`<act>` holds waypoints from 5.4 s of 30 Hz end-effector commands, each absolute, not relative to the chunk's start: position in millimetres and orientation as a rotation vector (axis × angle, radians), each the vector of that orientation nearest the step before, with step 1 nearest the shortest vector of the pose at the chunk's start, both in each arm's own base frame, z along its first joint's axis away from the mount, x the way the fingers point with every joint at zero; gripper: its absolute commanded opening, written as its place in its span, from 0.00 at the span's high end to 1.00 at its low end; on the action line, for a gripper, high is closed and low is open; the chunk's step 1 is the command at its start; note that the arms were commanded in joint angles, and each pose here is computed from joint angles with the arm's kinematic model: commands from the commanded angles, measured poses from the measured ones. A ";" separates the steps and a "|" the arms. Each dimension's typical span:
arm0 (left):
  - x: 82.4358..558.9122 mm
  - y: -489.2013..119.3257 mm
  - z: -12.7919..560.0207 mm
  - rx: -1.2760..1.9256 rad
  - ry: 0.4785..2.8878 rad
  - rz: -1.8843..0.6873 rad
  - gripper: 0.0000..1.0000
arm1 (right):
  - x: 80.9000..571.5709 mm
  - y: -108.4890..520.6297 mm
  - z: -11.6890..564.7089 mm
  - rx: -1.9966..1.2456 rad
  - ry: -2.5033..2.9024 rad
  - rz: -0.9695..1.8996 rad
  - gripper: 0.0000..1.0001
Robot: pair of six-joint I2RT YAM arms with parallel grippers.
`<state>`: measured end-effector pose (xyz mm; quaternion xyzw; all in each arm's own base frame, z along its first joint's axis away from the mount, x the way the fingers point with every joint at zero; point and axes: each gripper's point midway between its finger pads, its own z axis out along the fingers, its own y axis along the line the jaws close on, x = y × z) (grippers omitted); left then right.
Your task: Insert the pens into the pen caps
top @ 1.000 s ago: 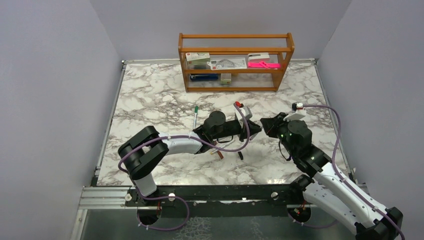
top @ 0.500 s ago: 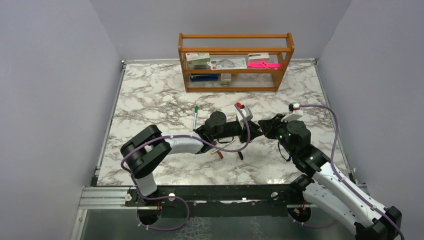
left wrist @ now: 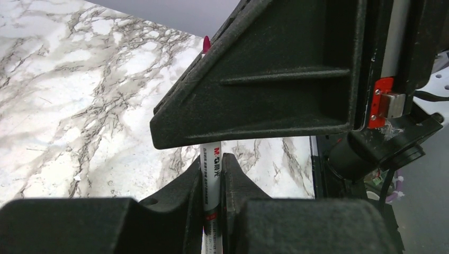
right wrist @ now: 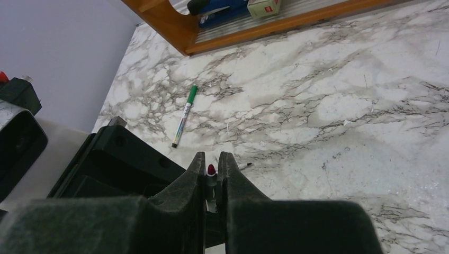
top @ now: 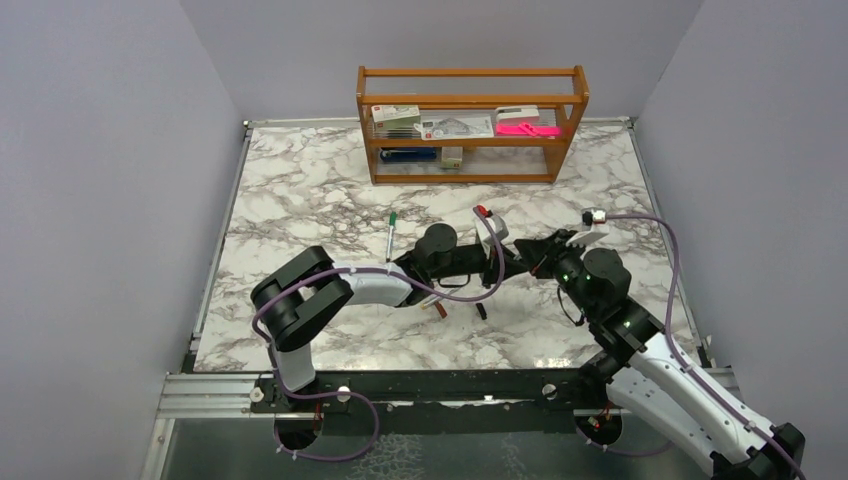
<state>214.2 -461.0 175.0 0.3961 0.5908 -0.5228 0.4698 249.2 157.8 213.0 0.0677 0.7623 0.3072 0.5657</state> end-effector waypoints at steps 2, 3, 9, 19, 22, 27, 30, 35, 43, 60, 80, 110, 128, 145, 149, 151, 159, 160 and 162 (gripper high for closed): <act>218.4 -460.5 197.3 0.959 1.371 -1.296 1.00 | 249.8 154.0 214.5 0.148 1.774 0.704 0.71; 223.8 -457.0 198.7 0.937 1.379 -1.285 1.00 | 250.4 151.0 213.5 0.150 1.778 0.681 0.59; 285.6 -405.9 186.1 0.694 1.532 -1.196 1.00 | 245.8 139.8 204.4 0.120 1.815 0.598 0.50; 330.8 -318.5 173.9 0.419 1.616 -0.968 1.00 | 235.5 173.7 115.3 -0.114 2.163 0.575 0.39; 334.0 -312.2 169.1 0.428 1.630 -0.924 1.00 | 229.8 186.4 101.1 -0.193 2.239 0.600 0.39; 334.4 -304.6 168.6 0.440 1.623 -0.891 1.00 | 220.6 204.1 81.2 -0.316 2.342 0.578 0.39; 335.2 -301.0 166.7 0.442 1.627 -0.871 1.00 | 216.6 215.6 72.4 -0.377 2.376 0.567 0.42; 336.8 -294.8 163.6 0.439 1.632 -0.840 1.00 | 210.4 227.0 57.9 -0.435 2.447 0.479 0.48; 338.7 -286.3 165.7 0.421 1.630 -0.811 1.00 | 210.0 227.6 41.2 -0.399 2.515 0.373 0.55; 339.9 -286.1 161.0 0.420 1.644 -0.814 1.00 | 202.9 223.8 21.6 -0.432 2.578 0.219 0.66; 315.0 -318.2 189.9 0.412 1.564 -1.172 1.00 | 244.0 232.9 127.2 -0.223 2.200 0.411 0.99; 201.0 -395.5 247.1 0.667 1.154 -1.789 1.00 | 272.7 191.0 316.8 0.050 1.480 0.639 0.99; 195.4 -391.3 262.6 0.686 1.104 -1.785 1.00 | 276.8 205.9 292.8 0.018 1.542 0.658 0.99; 201.0 -394.2 258.6 0.669 1.115 -1.778 1.00 | 272.3 208.2 286.8 0.013 1.561 0.689 0.99; 203.4 -395.6 258.1 0.660 1.116 -1.777 1.00 | 270.8 210.2 282.0 0.009 1.574 0.700 0.99; 205.3 -396.2 260.7 0.657 1.110 -1.777 1.00 | 270.0 211.4 276.4 0.010 1.591 0.706 0.99; 216.1 -401.5 282.1 0.659 1.048 -1.788 1.00 | 261.6 213.2 256.9 0.021 1.640 0.753 0.99; 217.9 -401.9 283.1 0.659 1.045 -1.786 1.00 | 260.8 211.7 254.9 0.025 1.645 0.749 0.99; 219.2 -402.5 283.8 0.663 1.045 -1.785 1.00 | 259.9 208.4 255.1 0.033 1.643 0.742 0.99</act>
